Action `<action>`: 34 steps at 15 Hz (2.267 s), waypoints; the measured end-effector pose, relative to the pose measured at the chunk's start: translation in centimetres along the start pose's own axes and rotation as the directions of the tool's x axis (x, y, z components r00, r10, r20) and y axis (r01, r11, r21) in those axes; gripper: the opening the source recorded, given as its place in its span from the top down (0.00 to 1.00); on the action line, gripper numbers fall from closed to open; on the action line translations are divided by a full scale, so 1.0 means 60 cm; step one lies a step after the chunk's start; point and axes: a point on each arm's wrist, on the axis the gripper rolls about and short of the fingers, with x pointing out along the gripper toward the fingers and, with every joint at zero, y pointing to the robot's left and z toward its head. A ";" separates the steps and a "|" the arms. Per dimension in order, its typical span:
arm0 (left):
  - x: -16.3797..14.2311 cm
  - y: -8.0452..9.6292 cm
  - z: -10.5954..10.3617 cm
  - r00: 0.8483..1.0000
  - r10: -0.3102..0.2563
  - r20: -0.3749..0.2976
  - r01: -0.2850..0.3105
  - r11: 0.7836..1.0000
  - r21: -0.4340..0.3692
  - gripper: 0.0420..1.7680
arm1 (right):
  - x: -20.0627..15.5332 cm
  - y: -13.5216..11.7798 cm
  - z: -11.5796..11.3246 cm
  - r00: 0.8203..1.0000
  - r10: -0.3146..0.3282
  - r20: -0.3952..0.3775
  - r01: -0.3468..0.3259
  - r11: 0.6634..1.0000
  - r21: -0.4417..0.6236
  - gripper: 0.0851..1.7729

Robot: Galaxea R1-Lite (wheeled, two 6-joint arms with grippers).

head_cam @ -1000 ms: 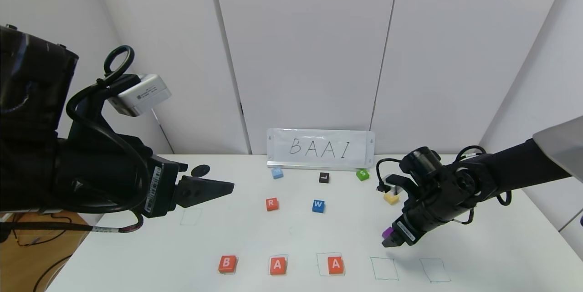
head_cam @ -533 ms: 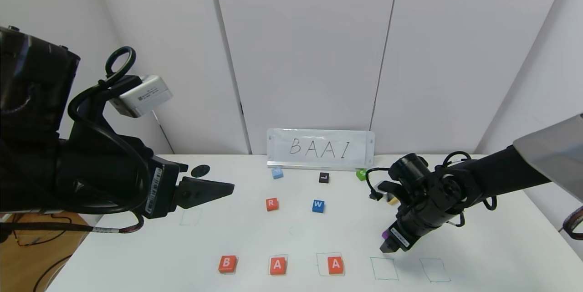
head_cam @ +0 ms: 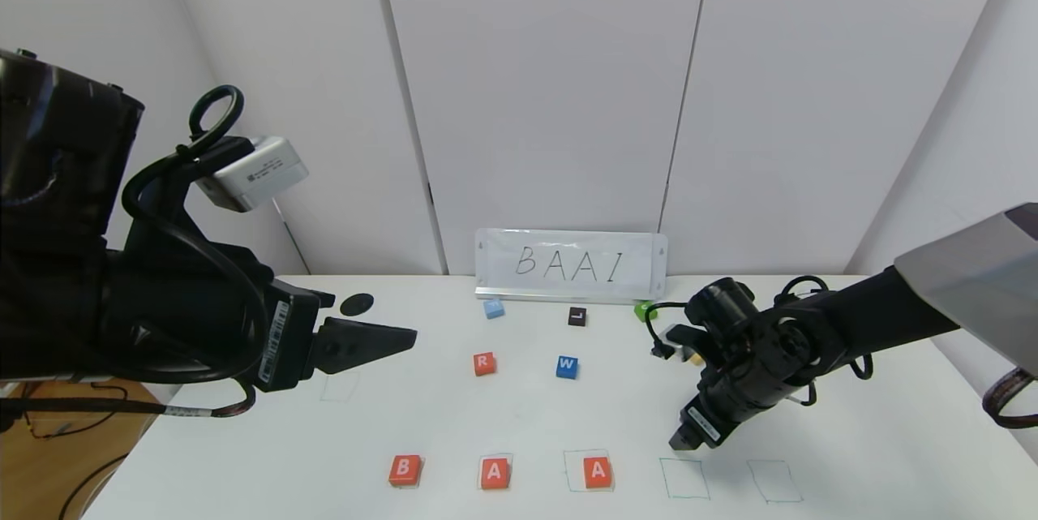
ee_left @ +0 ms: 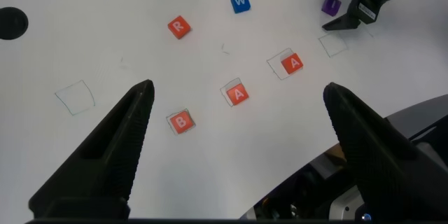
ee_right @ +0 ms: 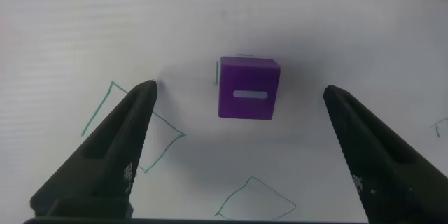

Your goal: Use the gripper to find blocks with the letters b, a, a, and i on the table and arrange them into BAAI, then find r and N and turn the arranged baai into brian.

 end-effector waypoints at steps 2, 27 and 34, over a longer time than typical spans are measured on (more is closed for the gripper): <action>0.000 0.000 0.000 1.000 0.000 -0.001 0.000 1.000 0.001 0.03 | 0.003 0.001 -0.001 1.000 0.004 -0.005 -0.004 1.000 -0.004 0.04; 0.006 -0.004 -0.006 1.000 -0.008 -0.020 0.009 1.000 0.021 0.03 | -0.048 0.016 -0.009 0.999 0.022 -0.023 -0.026 0.976 -0.217 0.74; 0.008 -0.004 -0.007 1.000 -0.008 -0.024 0.008 0.999 0.034 0.03 | -0.079 0.027 -0.022 0.988 0.152 -0.029 -0.147 0.863 -0.484 0.74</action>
